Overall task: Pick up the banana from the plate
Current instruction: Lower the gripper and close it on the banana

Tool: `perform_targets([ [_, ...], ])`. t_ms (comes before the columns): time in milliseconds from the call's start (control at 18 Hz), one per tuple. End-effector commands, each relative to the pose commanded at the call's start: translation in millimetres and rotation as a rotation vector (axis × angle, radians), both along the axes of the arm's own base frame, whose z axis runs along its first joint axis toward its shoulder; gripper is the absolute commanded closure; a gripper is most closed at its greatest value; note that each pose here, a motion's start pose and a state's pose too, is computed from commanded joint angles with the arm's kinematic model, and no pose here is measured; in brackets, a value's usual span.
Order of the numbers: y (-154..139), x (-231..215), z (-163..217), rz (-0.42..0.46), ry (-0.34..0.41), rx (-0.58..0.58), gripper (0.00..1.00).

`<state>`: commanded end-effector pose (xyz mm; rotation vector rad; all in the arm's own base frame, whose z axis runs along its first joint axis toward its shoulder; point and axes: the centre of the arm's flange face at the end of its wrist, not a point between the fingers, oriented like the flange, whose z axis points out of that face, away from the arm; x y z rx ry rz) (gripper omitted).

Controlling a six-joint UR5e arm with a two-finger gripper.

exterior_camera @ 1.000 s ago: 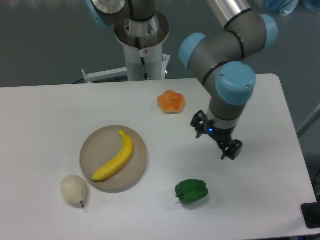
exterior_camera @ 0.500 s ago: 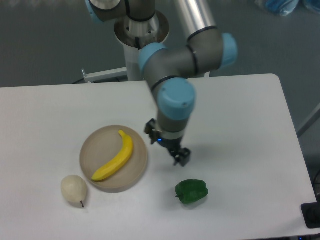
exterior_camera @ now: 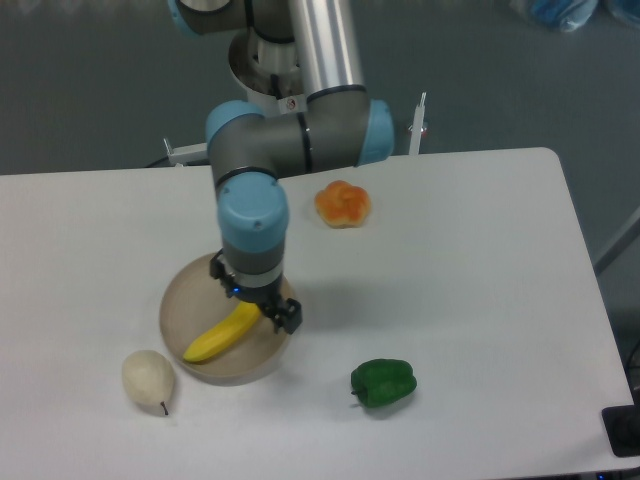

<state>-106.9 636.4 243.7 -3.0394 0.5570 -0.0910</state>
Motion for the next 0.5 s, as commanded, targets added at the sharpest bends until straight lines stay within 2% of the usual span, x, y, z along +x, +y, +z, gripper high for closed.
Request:
perform_targets([
  [333, -3, 13, -36, 0.005, -0.008, -0.045, 0.00],
  [500, -6, 15, -48, 0.003, 0.000, -0.028, 0.00],
])
